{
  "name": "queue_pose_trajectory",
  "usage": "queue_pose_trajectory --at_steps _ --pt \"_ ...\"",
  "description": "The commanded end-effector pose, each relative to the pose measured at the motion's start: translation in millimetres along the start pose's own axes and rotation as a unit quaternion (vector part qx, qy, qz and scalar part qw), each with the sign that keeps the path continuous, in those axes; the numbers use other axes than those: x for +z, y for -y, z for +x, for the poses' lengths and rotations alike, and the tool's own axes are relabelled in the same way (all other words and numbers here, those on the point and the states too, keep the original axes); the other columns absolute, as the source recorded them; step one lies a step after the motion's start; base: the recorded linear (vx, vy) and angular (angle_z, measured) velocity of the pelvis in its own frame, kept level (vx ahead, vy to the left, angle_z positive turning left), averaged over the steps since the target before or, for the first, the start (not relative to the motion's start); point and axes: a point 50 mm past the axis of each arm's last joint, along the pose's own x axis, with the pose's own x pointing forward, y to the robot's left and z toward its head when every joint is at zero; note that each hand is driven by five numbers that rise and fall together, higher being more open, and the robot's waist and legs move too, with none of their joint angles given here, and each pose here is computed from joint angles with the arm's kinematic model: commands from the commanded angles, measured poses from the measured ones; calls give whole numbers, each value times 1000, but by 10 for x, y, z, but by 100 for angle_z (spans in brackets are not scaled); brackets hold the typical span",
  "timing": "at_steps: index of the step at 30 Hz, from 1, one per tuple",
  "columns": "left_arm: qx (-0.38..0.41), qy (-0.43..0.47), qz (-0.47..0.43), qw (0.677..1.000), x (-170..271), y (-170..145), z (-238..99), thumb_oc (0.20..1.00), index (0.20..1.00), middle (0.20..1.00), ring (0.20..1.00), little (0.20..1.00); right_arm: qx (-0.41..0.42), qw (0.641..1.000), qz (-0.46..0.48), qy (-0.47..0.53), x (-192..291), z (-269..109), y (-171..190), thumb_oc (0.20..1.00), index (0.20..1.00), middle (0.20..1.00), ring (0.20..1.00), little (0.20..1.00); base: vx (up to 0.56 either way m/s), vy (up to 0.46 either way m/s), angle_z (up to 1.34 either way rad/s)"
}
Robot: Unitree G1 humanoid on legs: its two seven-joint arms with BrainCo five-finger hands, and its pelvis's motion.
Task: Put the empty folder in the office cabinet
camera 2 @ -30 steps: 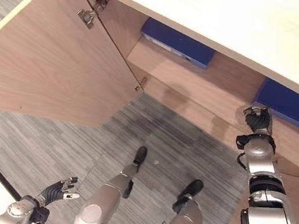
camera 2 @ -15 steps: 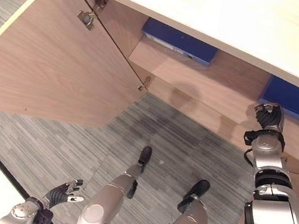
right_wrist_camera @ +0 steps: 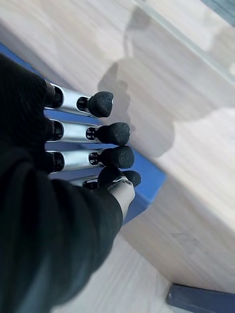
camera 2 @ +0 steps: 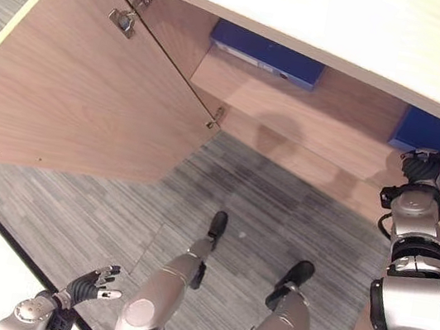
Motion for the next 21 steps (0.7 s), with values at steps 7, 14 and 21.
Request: queue_pose_trajectory --at_steps 7,14,21 --pt "-19 1 27 999 2 13 -49 1000 1000 1000 1000 1000 -64 997 -33 9 176 128 492 200 200 200 200 200 -9 5 0" --pt "-34 55 33 997 278 0 -37 1000 1000 1000 1000 1000 -92 995 -26 25 373 178 684 200 200 200 200 200 -1 2 -1" --pt "-37 80 33 996 413 -36 -51 1000 1000 1000 1000 1000 -114 992 -32 39 525 204 844 200 200 200 200 200 51 -30 4"
